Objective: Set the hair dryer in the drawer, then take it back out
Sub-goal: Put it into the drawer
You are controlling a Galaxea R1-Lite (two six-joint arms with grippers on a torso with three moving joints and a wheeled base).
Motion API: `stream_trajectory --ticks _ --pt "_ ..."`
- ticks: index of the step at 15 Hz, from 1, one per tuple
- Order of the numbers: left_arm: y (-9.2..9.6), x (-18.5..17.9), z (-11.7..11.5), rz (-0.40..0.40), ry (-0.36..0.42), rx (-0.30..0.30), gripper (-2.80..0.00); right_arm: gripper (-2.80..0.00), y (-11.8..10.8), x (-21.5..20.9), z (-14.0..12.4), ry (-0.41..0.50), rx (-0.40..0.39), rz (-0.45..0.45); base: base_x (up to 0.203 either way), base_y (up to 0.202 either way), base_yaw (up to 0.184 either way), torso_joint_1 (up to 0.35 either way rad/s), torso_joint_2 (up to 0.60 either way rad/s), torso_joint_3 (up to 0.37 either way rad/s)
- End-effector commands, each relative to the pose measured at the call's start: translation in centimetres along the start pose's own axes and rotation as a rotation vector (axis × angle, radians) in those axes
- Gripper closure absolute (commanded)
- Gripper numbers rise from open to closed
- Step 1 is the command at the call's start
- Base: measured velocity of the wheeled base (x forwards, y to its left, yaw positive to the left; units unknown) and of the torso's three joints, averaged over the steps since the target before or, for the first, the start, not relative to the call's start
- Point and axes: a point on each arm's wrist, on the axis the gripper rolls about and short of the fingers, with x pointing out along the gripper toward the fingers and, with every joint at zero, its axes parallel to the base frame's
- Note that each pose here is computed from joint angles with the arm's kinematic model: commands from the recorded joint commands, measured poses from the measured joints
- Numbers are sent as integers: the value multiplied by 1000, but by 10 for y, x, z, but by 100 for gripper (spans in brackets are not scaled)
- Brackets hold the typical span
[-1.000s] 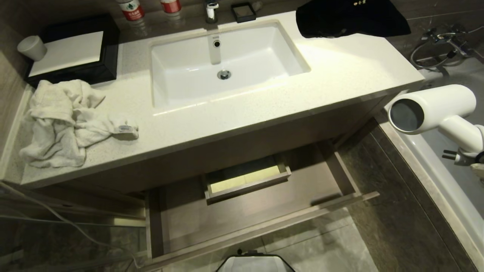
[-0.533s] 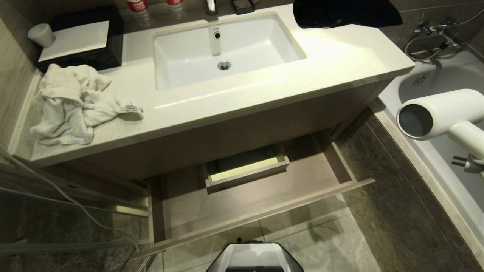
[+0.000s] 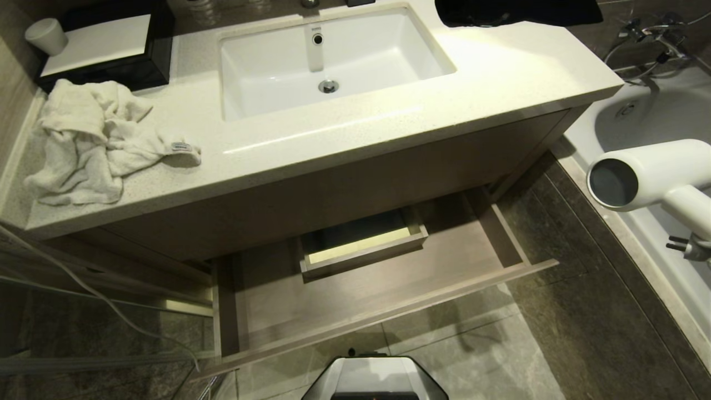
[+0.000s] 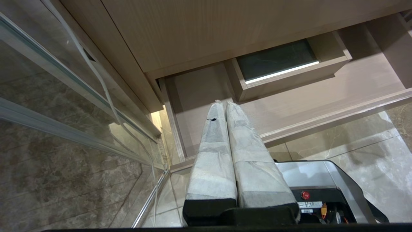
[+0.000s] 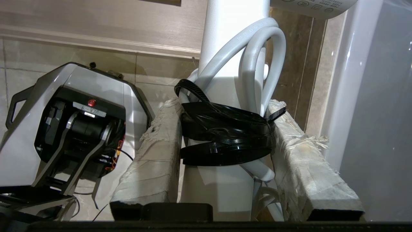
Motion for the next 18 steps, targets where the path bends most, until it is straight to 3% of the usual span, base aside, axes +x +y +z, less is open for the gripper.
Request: stream_trajectory --ticks 1,18 --pt "0 0 0 0 -1 0 0 0 0 0 -1 4 -1 4 0 0 0 -155 308 140" --pt "0 0 0 0 -3 0 0 0 3 9 -9 18 2 12 0 0 0 -196 358 164"
